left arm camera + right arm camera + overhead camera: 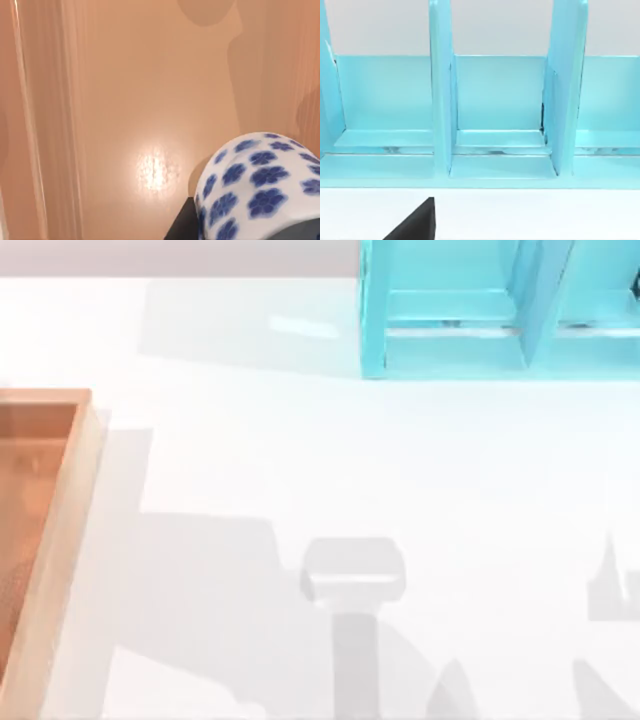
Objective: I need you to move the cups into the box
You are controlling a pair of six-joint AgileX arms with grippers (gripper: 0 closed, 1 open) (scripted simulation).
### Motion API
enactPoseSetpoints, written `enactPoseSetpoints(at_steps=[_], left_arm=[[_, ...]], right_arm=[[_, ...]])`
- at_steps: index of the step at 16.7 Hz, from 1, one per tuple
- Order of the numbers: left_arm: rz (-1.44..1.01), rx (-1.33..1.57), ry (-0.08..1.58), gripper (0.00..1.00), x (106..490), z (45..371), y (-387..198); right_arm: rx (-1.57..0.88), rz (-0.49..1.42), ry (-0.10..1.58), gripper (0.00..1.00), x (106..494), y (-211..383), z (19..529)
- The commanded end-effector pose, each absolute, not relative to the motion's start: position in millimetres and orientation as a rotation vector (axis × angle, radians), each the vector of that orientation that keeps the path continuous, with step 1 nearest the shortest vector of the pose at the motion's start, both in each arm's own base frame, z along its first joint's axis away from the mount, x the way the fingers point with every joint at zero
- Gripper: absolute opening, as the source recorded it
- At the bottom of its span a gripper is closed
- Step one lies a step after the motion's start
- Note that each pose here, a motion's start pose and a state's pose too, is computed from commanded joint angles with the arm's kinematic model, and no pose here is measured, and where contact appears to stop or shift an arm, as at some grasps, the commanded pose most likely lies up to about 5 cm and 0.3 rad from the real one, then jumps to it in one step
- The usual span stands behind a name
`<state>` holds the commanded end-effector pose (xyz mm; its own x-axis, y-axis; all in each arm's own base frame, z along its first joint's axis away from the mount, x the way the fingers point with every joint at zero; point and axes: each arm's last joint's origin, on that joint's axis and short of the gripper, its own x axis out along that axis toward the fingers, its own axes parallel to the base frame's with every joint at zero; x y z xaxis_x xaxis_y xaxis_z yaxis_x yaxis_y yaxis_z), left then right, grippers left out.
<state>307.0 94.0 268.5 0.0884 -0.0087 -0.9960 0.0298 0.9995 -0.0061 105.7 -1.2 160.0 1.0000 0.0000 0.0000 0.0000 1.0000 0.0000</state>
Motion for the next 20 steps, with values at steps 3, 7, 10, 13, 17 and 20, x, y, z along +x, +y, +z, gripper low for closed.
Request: enactPoseSetpoints(at_steps=[3, 7, 10, 13, 17, 20], left_arm=[[-0.023, 0.014, 1.469, 0.0, 310, 241, 95], [-0.02, 0.011, 1.478, 0.0, 309, 215, 96], [-0.02, 0.011, 1.478, 0.0, 309, 215, 96], [-0.02, 0.011, 1.478, 0.23, 309, 215, 96], [-0.02, 0.011, 1.478, 0.53, 309, 215, 96], [-0.02, 0.011, 1.478, 0.75, 309, 215, 96]], right_arm=[[0.0, 0.0, 0.0, 1.0, 106, -1, 160], [0.0, 0.0, 0.0, 1.0, 106, -1, 160], [0.0, 0.0, 0.0, 1.0, 106, -1, 160], [0.0, 0.0, 0.0, 1.0, 106, -1, 160], [0.0, 0.0, 0.0, 1.0, 106, -1, 160], [0.0, 0.0, 0.0, 1.0, 106, -1, 160]])
